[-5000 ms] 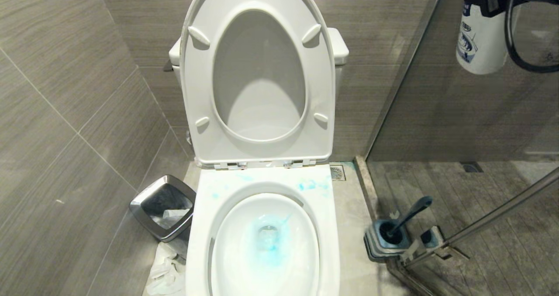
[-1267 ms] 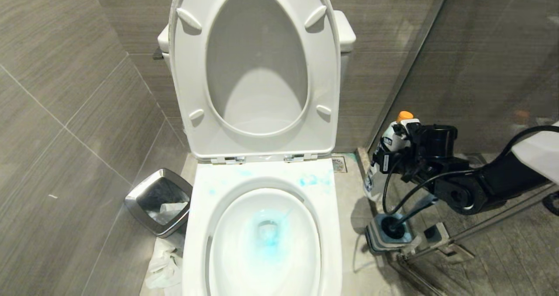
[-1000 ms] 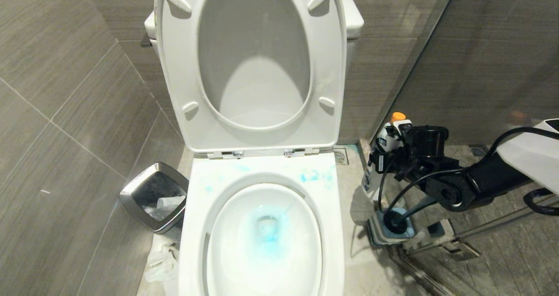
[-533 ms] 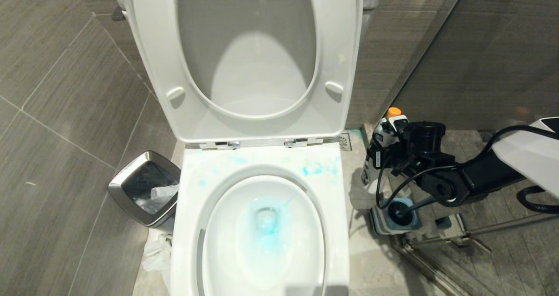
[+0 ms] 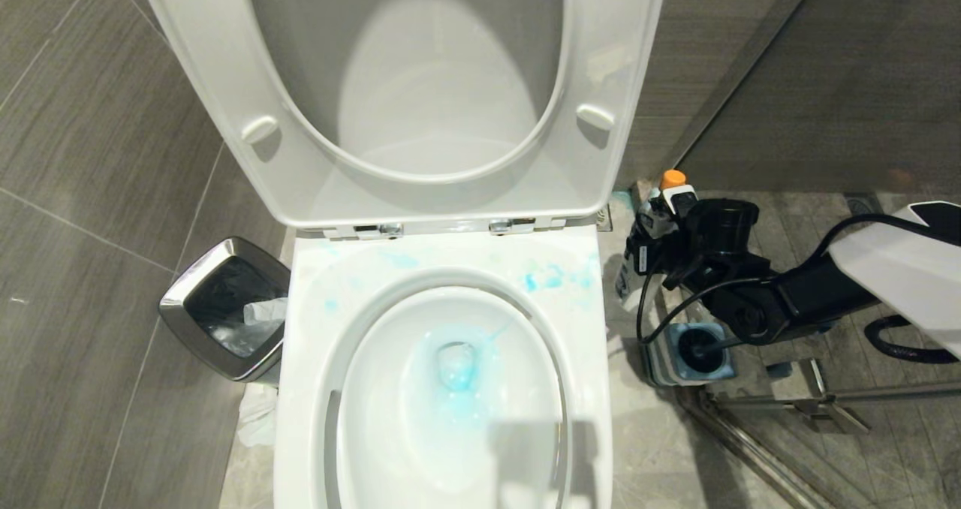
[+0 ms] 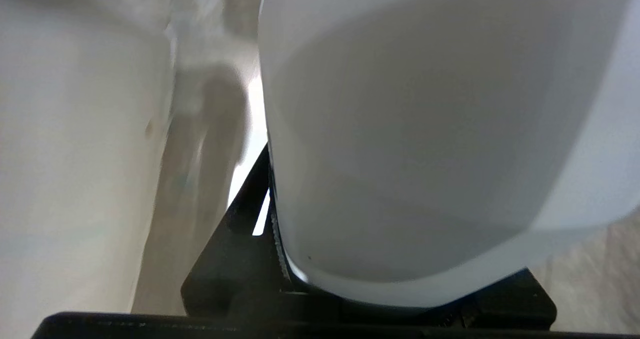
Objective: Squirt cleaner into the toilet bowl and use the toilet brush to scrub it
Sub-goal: Place the cleaning agent on the floor
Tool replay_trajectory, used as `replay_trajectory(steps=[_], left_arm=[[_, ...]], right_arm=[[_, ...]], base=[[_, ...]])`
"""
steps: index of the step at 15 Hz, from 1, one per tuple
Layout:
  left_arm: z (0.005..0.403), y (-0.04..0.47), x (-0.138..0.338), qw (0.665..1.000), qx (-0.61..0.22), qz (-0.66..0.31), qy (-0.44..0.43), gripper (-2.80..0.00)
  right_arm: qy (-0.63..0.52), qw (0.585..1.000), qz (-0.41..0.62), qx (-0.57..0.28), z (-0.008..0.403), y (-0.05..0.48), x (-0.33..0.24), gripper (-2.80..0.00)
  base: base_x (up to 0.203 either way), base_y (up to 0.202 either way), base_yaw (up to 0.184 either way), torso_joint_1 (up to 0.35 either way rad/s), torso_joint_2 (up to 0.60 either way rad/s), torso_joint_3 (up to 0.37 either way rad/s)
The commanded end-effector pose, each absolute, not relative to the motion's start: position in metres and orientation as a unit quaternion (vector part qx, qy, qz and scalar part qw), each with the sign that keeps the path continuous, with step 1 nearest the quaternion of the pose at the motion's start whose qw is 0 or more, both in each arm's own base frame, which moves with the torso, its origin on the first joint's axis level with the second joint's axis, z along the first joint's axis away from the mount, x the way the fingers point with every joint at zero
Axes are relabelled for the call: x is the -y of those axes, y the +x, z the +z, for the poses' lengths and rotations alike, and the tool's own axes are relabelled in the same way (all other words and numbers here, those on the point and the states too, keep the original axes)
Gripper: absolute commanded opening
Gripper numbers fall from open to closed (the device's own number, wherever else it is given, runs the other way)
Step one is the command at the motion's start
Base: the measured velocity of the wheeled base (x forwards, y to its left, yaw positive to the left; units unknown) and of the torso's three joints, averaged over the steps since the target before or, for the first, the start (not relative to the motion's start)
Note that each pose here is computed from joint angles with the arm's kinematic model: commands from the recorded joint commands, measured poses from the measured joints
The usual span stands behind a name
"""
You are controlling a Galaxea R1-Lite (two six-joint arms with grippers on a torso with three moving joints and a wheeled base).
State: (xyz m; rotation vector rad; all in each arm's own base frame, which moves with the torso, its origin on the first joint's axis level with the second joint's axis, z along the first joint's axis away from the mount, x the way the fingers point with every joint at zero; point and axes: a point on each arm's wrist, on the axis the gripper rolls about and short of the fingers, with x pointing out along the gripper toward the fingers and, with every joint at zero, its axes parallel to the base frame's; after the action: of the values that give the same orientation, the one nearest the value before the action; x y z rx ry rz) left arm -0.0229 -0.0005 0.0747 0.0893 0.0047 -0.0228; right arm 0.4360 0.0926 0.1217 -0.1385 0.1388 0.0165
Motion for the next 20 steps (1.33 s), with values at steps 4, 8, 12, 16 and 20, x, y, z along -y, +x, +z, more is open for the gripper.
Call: replay_trajectory(steps=[4, 8, 12, 16, 20], left_arm=[[0.074, -0.023, 0.001, 0.999, -0.003, -0.012, 0.045, -2.80], [0.074, -0.023, 0.001, 0.999, -0.004, -0.012, 0.045, -2.80], [0.074, -0.023, 0.001, 0.999, -0.004, -0.012, 0.045, -2.80], [0.074, -0.023, 0.001, 0.999, -0.004, -0.012, 0.045, -2.80], [0.075, -0.023, 0.001, 0.999, -0.003, -0.012, 0.045, -2.80]], right_arm=[[-0.063, 0.998, -0.006, -0.009, 0.103, 0.458, -0.106, -2.80], [-0.056, 0.998, -0.007, 0.021, 0.114, 0.466, -0.117, -2.80], [-0.054, 0.997, -0.009, 0.053, 0.126, 0.477, -0.120, -2.80], [-0.056, 0.996, -0.010, 0.070, 0.135, 0.480, -0.121, -2.80], [-0.054, 0.996, -0.010, 0.077, 0.139, 0.482, -0.123, -2.80]], base=[[0.000, 0.000, 0.000, 0.001, 0.00, -0.198], [0.000, 0.000, 0.000, 0.002, 0.00, -0.199], [0.000, 0.000, 0.000, 0.004, 0.00, -0.195], [0.000, 0.000, 0.000, -0.001, 0.00, -0.192], [0.000, 0.000, 0.000, 0.002, 0.00, -0.064]])
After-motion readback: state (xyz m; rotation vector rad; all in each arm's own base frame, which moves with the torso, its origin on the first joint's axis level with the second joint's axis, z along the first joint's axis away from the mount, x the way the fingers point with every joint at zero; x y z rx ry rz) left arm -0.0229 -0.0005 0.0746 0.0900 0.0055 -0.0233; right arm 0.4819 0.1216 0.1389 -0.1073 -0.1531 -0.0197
